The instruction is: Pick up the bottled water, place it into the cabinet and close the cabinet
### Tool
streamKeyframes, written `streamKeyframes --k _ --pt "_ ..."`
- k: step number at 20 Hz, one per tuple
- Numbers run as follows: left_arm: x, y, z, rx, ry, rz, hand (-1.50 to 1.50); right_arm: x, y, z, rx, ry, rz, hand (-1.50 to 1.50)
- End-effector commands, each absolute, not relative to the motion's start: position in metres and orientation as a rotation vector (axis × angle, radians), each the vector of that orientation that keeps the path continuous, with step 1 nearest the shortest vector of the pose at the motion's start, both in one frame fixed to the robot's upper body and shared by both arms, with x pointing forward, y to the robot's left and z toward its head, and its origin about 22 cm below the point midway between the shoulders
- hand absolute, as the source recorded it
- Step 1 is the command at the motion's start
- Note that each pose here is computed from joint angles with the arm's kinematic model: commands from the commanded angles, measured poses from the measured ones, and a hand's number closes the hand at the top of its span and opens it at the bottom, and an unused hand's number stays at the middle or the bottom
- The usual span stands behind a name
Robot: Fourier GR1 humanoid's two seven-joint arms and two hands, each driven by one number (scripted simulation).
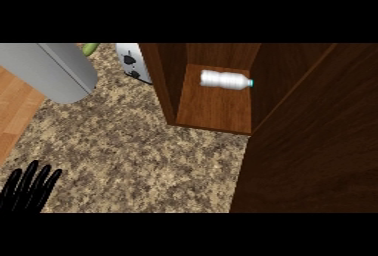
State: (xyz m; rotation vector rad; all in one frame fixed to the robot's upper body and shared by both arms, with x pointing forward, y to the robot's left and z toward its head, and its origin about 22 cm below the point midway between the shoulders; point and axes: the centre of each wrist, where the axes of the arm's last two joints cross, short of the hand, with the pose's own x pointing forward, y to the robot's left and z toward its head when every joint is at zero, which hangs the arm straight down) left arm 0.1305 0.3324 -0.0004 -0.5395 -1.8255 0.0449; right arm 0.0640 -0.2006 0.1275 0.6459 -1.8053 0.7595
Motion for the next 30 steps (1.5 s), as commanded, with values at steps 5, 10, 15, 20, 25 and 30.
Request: streamKeyframes --k 5,10,15,20,25,30 --pt "0.133 0.354 0.01 -0.563 -1.827 -0.007 -1.5 0.078 -0.182 0.144 0.703 -1.727 1.027 1.5" --pt "0.135 0.356 0.013 -0.568 -1.836 -0.014 -1.5 0.093 -0.171 0.14 0.701 -1.73 0.979 1.5" --pt "0.14 0.36 0.016 -0.569 -1.84 -0.014 -1.5 0.105 -0.157 0.137 0.714 -1.702 0.917 1.5" --pt "0.145 0.368 0.024 -0.576 -1.857 -0.027 -1.5 0.125 -0.147 0.133 0.714 -1.673 0.833 1.5" --pt "0.146 0.373 0.029 -0.562 -1.853 -0.029 -1.5 0.145 -0.134 0.127 0.787 -1.615 0.722 1.5" --pt "0.144 0.384 0.031 -0.541 -1.852 -0.024 -1.5 0.17 -0.123 0.123 0.901 -1.542 0.653 1.5"
